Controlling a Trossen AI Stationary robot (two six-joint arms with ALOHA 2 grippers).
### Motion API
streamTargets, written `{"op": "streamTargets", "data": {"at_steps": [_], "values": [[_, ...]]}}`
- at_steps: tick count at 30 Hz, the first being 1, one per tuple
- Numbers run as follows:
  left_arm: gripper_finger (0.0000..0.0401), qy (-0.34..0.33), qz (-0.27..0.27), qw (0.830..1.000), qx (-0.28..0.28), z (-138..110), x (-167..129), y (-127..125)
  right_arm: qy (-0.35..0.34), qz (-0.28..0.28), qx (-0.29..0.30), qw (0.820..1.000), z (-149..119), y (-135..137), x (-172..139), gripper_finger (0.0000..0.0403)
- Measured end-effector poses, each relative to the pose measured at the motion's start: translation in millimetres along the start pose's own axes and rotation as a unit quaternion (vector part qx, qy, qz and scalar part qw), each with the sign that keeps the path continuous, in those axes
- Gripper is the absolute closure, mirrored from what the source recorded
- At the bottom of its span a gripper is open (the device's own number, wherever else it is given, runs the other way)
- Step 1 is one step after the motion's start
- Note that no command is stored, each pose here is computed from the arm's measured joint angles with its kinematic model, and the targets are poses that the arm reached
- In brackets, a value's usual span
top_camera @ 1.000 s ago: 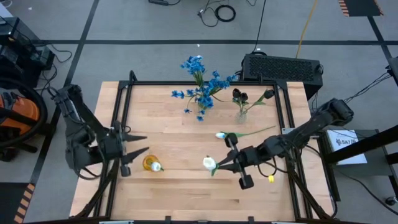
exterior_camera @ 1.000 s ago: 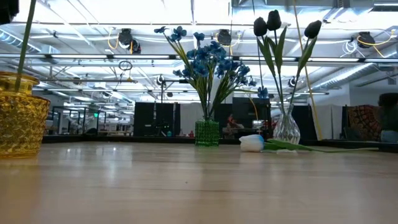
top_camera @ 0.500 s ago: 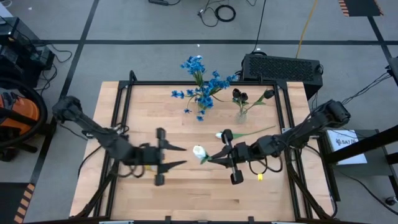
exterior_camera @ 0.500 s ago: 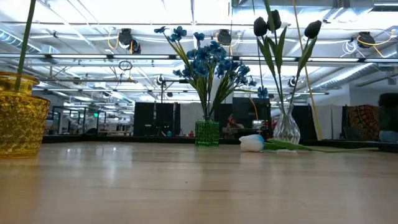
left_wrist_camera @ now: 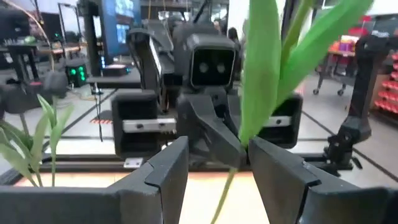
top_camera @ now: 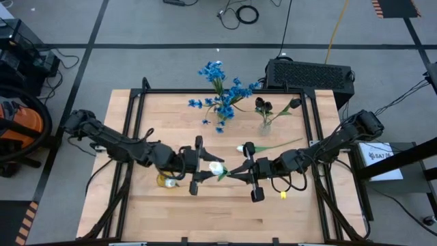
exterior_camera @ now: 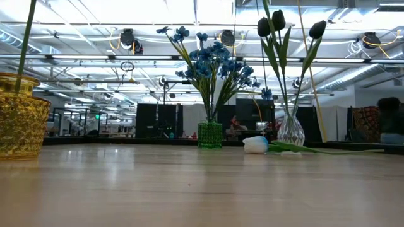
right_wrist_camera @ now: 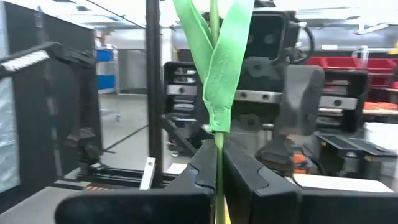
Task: Sort flowers into vase by color
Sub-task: Put the bottom white tulip into the yellow vase
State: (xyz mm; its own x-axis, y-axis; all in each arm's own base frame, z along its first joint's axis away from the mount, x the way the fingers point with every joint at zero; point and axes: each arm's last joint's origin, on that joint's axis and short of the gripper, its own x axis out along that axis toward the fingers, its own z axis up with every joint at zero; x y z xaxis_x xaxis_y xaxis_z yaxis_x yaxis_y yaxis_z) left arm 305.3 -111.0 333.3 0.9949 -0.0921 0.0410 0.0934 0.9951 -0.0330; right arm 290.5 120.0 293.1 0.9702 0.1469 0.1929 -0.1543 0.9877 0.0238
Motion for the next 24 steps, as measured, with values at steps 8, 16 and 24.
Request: {"op": "streamTargets", "data": {"at_steps": [8,16,24], "values": [[0.0225,-0.009,-0.037,0.999,-0.001,-10,14,9,0.017,-0.022,-0.012,1.000,-3,-4,1,0.0397],[0.0245,-0.005,-0.068,0.998,0.004,-10,14,9,0.021,-0.025,-0.014,0.999,-4,-6,1,0.0397],[0.0313,-0.004,-0.072,0.997,0.006,-11,15,11,0.021,-0.023,-0.014,0.999,-4,-6,1,0.0397]]}}
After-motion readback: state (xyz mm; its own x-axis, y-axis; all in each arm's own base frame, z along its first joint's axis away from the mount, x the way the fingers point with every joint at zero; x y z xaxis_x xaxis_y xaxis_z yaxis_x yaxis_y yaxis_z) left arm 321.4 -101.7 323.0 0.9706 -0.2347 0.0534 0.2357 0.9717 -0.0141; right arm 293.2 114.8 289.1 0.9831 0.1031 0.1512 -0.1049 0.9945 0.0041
